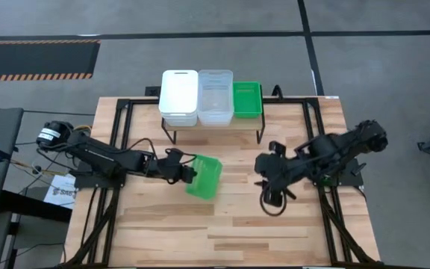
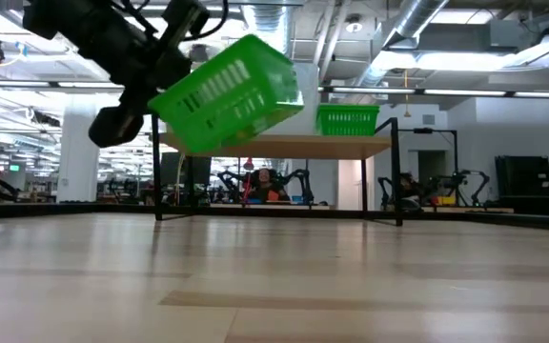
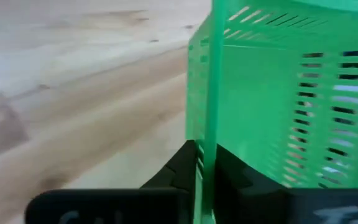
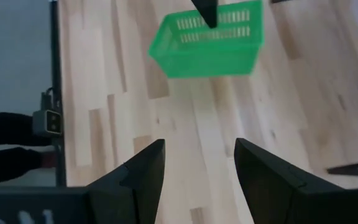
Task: Stack baskets on shelf by color
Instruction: Stack the green bin on the green bin
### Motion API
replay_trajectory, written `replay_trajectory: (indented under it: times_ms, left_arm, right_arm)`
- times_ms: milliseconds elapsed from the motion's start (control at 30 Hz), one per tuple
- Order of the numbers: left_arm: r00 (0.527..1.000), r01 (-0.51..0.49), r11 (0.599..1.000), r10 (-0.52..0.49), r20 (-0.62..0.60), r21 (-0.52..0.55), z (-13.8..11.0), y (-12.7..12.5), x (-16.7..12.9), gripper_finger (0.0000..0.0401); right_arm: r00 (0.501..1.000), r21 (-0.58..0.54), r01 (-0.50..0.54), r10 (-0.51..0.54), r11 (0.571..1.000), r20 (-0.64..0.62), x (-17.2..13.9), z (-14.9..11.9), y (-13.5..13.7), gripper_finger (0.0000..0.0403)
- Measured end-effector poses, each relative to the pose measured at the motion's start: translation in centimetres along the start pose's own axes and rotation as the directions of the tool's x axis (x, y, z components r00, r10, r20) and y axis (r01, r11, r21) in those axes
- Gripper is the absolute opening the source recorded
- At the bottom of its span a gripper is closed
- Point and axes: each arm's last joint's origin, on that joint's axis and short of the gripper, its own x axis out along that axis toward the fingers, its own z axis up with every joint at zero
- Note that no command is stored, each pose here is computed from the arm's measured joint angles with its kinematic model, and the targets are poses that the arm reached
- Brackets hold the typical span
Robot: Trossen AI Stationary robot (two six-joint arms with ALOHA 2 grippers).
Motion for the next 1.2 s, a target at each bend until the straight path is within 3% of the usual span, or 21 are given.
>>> replay_trajectory:
  times_ms: [167,367,600,767,933,1200]
  left_arm:
    - [0.999,0.040,0.999,-0.040,-0.012,-0.004,-0.7,-0.5,-0.2,0.0065]
    - [0.999,0.041,0.999,-0.041,0.020,0.000,-0.7,-0.6,-0.3,0.0153]
    - [0.998,0.035,0.999,-0.034,0.050,-0.026,-0.1,-0.5,-0.1,0.0231]
    - [0.997,0.038,0.999,-0.038,-0.074,-0.005,-0.2,-0.4,-0.8,0.0246]
    - [0.989,0.007,1.000,-0.005,-0.148,0.014,-0.1,0.0,-3.5,0.0247]
    - [0.999,0.018,0.999,-0.019,-0.042,-0.036,1.0,0.6,-9.1,0.0247]
  right_arm:
    - [0.999,-0.016,-0.029,0.030,0.999,0.022,1.4,-0.4,1.0,0.0214]
    - [0.995,-0.009,-0.060,0.061,0.998,0.077,2.5,-0.2,1.6,0.0214]
    - [0.989,0.018,-0.026,0.023,0.999,0.145,5.7,0.2,1.5,0.0214]
    - [0.983,0.073,-0.026,0.012,0.997,0.182,10.9,0.7,1.0,0.0214]
    - [0.966,-0.048,-0.094,0.103,0.994,0.236,15.9,2.0,3.0,0.0214]
    - [0.984,-0.122,-0.088,0.105,0.989,0.146,25.2,1.5,5.4,0.0214]
